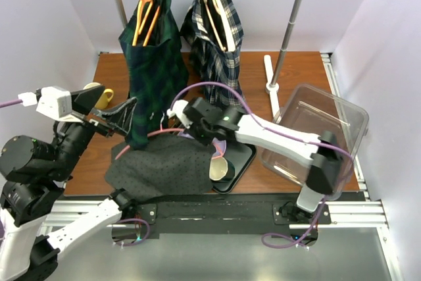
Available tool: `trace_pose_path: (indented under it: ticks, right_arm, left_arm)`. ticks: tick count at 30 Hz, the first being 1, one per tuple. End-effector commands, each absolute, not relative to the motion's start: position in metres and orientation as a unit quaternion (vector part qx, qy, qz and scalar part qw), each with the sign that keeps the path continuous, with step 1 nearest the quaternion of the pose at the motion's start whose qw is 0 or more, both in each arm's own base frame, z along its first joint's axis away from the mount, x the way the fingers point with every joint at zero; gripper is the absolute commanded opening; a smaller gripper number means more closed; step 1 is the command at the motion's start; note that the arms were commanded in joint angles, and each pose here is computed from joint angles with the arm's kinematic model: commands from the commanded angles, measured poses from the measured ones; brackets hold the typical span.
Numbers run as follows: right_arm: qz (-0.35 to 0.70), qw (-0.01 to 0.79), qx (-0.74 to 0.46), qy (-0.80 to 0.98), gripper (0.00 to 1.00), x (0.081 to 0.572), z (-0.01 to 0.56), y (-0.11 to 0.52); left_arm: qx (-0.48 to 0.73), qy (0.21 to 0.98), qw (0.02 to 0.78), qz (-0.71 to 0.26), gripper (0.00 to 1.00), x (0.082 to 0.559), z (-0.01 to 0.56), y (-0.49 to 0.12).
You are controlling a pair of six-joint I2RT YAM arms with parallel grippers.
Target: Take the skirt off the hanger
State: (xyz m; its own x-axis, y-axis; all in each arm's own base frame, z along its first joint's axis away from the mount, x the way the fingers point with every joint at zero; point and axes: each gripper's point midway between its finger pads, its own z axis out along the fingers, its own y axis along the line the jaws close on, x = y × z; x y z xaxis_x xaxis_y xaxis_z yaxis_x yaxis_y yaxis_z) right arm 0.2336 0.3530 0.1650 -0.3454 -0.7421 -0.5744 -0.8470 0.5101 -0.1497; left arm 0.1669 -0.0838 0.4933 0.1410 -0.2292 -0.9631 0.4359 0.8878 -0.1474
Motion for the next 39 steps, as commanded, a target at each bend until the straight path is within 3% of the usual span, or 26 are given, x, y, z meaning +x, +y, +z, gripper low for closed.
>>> trace_pose_path:
  ticks: [1, 8, 17, 24, 39]
  right_arm:
    - [0.130, 0.418, -0.468, 0.767, 0.00, 0.241, 0.245, 0.356]
    - [0.148, 0.507, -0.449, 0.721, 0.00, 0.231, 0.317, 0.324]
    - [0.122, 0.565, -0.410, 0.705, 0.00, 0.221, 0.367, 0.268]
    - [0.178, 0.588, -0.418, 0.670, 0.00, 0.200, 0.388, 0.266]
    - [0.266, 0.673, -0.430, 0.540, 0.00, 0.170, 0.443, 0.272]
  left_arm:
    - [0.085, 0.625, 0.752, -0.192, 1.00, 0.178, 0.494, -0.083]
    - [0.108, 0.688, 0.705, -0.134, 0.96, 0.202, 0.469, -0.091]
    - [0.159, 0.713, 0.665, -0.156, 0.95, 0.211, 0.478, -0.123]
    - [0.215, 0.690, 0.663, -0.196, 0.96, 0.202, 0.485, -0.144]
    - [0.320, 0.732, 0.538, -0.268, 0.93, 0.182, 0.431, -0.191]
